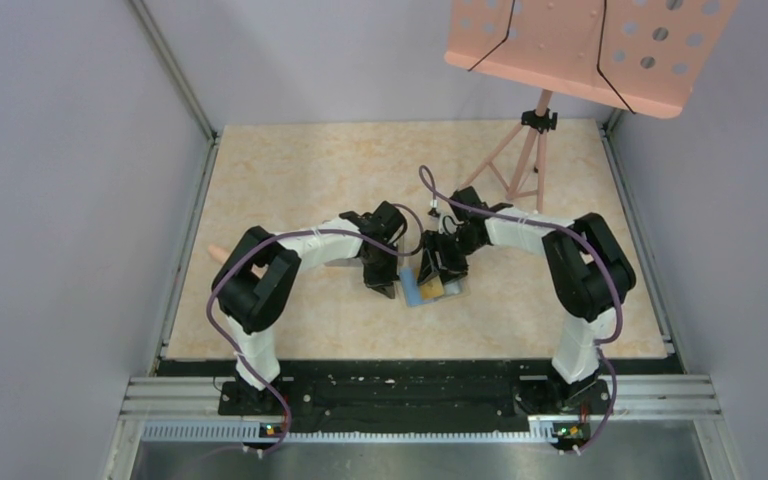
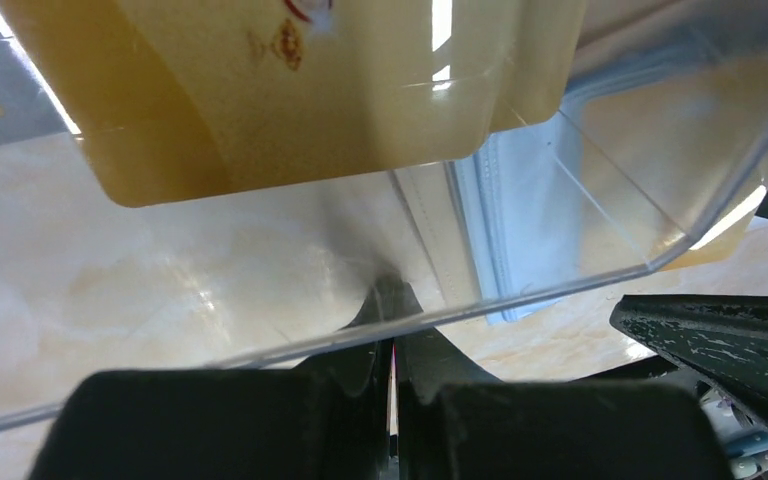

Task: Put the credit cards into the card holder
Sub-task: Insert the credit card into the card holder.

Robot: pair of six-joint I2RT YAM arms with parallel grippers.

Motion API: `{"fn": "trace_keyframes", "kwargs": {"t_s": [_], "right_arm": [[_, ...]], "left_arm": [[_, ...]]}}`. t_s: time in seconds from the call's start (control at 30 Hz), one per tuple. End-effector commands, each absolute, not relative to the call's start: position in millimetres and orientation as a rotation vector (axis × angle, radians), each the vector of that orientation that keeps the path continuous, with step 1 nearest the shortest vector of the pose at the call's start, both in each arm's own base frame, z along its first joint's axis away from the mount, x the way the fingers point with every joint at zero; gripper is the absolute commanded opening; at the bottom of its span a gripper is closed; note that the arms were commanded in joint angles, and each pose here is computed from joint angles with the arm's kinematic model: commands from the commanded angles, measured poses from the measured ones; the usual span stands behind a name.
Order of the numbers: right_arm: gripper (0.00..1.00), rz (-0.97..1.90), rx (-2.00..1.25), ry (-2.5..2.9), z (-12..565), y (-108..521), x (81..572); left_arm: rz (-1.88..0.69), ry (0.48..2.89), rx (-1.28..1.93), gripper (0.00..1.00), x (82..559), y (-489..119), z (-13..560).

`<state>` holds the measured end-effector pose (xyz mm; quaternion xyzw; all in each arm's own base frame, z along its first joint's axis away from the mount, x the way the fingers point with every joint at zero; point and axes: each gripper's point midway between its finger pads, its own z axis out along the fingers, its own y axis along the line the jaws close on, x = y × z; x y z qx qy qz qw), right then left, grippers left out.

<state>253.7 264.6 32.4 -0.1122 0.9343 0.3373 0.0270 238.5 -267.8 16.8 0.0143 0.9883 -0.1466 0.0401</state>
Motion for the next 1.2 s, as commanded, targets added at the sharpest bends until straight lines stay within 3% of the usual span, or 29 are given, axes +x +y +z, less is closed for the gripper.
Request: {"fn": "trace_keyframes", "kwargs": {"t_s": [0.0, 0.37, 1.17], "right_arm": [[0.58, 0.806, -0.411, 2.898, 30, 246, 259], [0.75, 0.758, -0.442, 2.863, 44, 240, 260], [0.87, 0.622, -0.449, 2.801, 52, 222, 268]], "left_arm": [[-0.399, 3.083, 0.051, 0.03, 234, -264, -12], [-0.423, 3.08, 0.059, 0.03, 236, -268, -10], [-0.874, 2.923, -0.042, 0.04, 253, -306, 33]]}}
